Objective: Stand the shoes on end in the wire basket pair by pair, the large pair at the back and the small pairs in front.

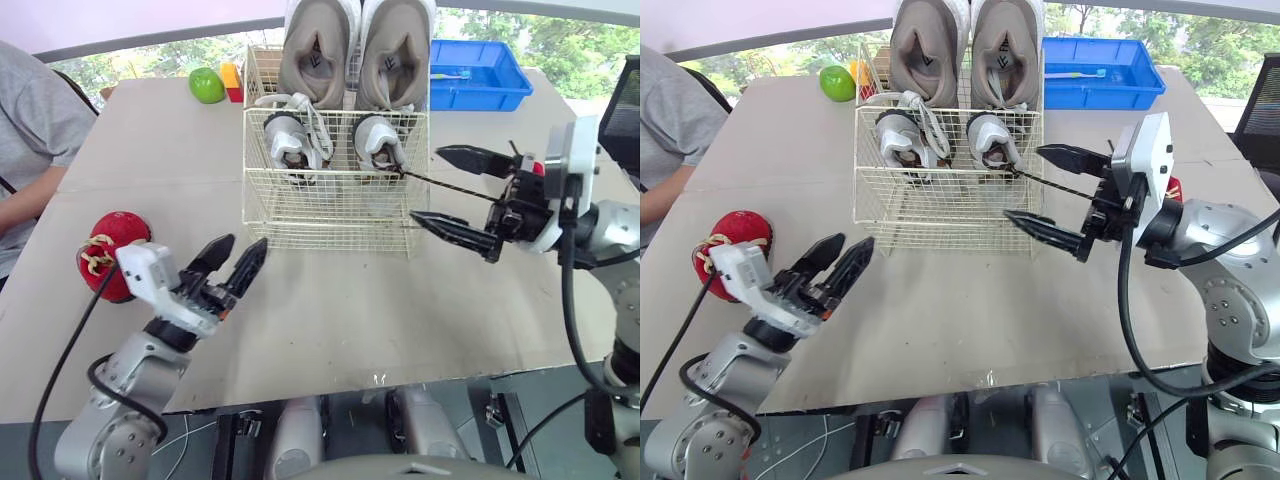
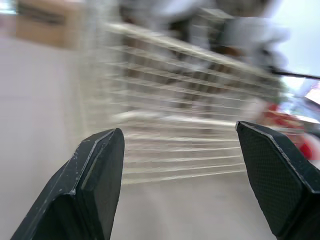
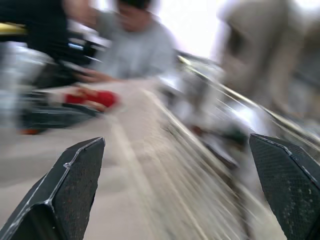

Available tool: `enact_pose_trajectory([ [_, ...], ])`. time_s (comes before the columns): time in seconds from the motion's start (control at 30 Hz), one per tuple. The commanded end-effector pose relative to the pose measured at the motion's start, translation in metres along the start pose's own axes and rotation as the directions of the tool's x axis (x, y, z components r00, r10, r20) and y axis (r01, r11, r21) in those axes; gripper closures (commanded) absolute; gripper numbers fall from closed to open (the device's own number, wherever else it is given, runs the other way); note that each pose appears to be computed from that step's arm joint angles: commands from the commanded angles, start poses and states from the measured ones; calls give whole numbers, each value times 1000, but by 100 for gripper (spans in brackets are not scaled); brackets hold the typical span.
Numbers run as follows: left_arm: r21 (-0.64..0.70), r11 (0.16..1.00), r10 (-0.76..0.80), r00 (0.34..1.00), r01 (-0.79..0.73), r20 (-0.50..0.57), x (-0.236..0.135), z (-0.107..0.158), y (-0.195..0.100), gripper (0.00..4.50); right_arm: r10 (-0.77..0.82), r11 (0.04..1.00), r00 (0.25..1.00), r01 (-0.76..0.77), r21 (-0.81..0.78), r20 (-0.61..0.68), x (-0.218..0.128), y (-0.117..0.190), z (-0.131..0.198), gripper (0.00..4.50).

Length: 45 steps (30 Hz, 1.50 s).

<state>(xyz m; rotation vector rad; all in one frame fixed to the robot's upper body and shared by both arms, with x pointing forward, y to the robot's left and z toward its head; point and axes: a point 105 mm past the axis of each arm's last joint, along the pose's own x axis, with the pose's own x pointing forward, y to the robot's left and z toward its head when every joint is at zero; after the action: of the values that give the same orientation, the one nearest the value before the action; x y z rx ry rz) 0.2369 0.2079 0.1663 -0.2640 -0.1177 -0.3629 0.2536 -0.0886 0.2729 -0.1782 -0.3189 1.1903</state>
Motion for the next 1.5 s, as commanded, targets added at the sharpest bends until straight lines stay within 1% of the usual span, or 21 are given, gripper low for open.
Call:
enact_pose_trajectory([
  [0.03, 61, 995, 77, 996, -79, 40, -8, 16, 14, 63, 48, 998, 986, -54, 35, 163, 18, 6, 19, 5],
  [0.07, 60, 994, 85, 995, -88, 46, -9, 18, 14, 63, 43, 996, 981, -56, 63, 191, 20, 4, 21, 5],
  [0.13, 72, 993, 94, 994, -98, 56, -9, 24, 18, 63, 22, 978, 964, -75, 196, 264, 32, -2, 20, 5],
  [0.2, 93, 991, 91, 994, -96, 62, -9, 27, 19, 63, 1, 936, 948, -113, 333, 319, 38, -9, 15, 5],
  [0.3, 82, 993, 83, 994, -88, 72, -10, 25, 6, 63, -74, 950, 957, -18, 312, 280, 38, -23, 7, 5],
  [0.43, 58, 994, 87, 993, -91, 76, -10, 20, 3, 63, -32, 960, 961, -47, 276, 273, 39, -11, 9, 5],
  [0.57, 60, 996, 54, 995, -60, 89, -4, 26, 1, 63, -63, 959, 957, -20, 284, 281, 42, -9, 13, 5],
  [0.67, 49, 996, 67, 993, -72, 95, -1, 25, 5, 63, -66, 959, 965, -8, 284, 252, 41, -8, 9, 5],
  [0.7, 46, 997, 55, 994, -59, 92, 1, 24, 2, 63, -80, 955, 965, 2, 298, 248, 40, -10, 8, 55],
  [0.73, 43, 998, 43, 995, -46, 88, 2, 23, 0, 63, -86, 951, 965, 6, 308, 247, 39, -10, 7, 76],
  [0.83, 38, 999, 28, 996, -31, 85, 4, 22, -3, 63, -90, 951, 965, 10, 309, 246, 39, -11, 7, 217],
  [0.97, 37, 999, 34, 996, -37, 85, 6, 23, 1, 63, -105, 949, 963, 23, 314, 247, 39, -13, 9, 420],
  [1.0, 37, 999, 33, 996, -36, 87, 7, 23, 2, 63, -97, 946, 966, 14, 325, 240, 40, -11, 7, 447],
  [1.03, 36, 999, 30, 996, -34, 88, 8, 23, 2, 63, -84, 945, 968, 2, 327, 236, 40, -9, 7, 447],
  [1.1, 33, 999, 26, 996, -29, 90, 11, 22, 1, 63, -72, 946, 970, -7, 325, 231, 39, -9, 6, 376],
  [1.13, 31, 999, 24, 996, -27, 91, 12, 22, 1, 63, -70, 946, 971, -8, 323, 230, 38, -9, 6, 319],
  [1.2, 28, 999, 23, 996, -26, 91, 12, 21, 1, 63, -69, 948, 971, -8, 319, 229, 38, -9, 6, 227],
  [1.23, 27, 999, 23, 996, -26, 91, 12, 21, 1, 63, -67, 949, 972, -8, 315, 227, 38, -9, 6, 190],
  [1.3, 26, 999, 24, 996, -27, 91, 11, 20, 1, 63, -71, 952, 972, -2, 307, 225, 38, -9, 7, 81],
  [1.37, 23, 999, 25, 995, -28, 92, 10, 20, 1, 63, -34, 952, 973, -38, 303, 228, 38, -2, 9, 5],
  [1.5, 32, 998, 49, 995, -52, 92, 3, 18, 4, 63, 84, 964, 982, -124, 234, 172, 41, 21, 3, 5],
])
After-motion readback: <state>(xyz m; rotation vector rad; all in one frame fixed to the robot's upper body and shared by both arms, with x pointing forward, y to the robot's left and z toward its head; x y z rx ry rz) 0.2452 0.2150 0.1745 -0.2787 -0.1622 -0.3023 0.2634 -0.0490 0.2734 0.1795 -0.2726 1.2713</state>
